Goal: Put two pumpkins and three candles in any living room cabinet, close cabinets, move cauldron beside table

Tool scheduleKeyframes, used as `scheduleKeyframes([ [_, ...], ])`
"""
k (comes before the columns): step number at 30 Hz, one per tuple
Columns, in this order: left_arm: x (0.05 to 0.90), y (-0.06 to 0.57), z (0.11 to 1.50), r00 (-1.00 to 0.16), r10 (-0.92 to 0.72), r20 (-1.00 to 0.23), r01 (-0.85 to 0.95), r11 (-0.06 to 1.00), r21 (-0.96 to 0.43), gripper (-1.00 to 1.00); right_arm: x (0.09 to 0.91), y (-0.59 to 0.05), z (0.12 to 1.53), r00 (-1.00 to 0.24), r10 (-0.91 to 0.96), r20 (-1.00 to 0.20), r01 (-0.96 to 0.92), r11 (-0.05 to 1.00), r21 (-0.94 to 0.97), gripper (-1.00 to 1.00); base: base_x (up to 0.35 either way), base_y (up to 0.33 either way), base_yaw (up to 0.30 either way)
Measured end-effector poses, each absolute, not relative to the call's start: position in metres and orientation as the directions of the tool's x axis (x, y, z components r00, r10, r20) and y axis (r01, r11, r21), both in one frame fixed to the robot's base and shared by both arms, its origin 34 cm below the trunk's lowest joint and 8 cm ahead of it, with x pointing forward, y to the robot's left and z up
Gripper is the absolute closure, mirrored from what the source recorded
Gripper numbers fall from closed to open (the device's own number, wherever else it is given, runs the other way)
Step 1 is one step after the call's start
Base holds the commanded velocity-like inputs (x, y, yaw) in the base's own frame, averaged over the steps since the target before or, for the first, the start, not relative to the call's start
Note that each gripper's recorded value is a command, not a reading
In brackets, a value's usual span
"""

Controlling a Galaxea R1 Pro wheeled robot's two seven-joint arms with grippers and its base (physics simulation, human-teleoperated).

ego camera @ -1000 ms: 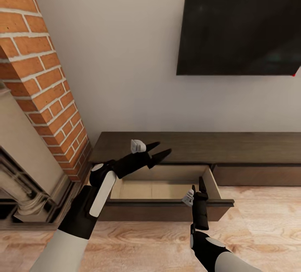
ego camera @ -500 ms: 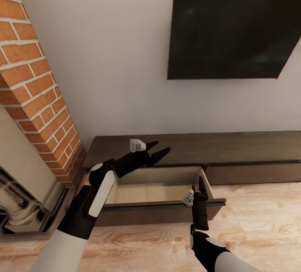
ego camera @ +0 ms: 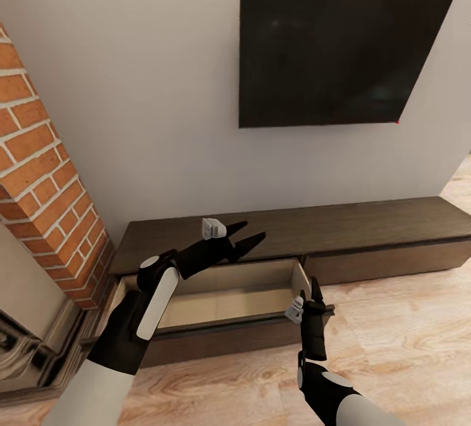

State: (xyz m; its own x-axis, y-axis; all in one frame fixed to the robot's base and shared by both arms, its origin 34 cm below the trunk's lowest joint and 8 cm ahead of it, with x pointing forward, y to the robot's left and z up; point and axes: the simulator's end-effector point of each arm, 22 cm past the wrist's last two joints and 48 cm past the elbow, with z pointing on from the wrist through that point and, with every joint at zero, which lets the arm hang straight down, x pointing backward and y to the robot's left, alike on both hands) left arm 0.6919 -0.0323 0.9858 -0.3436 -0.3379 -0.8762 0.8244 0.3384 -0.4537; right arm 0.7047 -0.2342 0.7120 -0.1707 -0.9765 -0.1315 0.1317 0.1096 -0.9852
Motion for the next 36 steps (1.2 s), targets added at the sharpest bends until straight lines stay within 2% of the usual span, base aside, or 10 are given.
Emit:
scheduleKeyframes([
  [16,0.6923,-0.032,0.9846,-0.347,-0.339,-0.874,0.822,0.338,-0.458,-1.0,0.7044,-0.2335,0.7119,-0.17,-0.977,-0.132,0.13,0.11,-0.985,-1.0,0.0,0.0,-0.022],
  [23,0.692,-0.0319,0.9865,-0.345,-0.338,-0.876,0.822,0.341,-0.455,-1.0,0.7047,-0.2335,0.7147,-0.17,-0.977,-0.133,0.135,0.11,-0.985,-1.0,0.0,0.04,-0.225],
  [36,0.6899,-0.0318,0.993,-0.334,-0.338,-0.88,0.827,0.342,-0.446,-1.0,0.7048,-0.2337,0.7198,-0.169,-0.977,-0.133,0.142,0.109,-0.984,-1.0,0.0,0.257,-0.246],
])
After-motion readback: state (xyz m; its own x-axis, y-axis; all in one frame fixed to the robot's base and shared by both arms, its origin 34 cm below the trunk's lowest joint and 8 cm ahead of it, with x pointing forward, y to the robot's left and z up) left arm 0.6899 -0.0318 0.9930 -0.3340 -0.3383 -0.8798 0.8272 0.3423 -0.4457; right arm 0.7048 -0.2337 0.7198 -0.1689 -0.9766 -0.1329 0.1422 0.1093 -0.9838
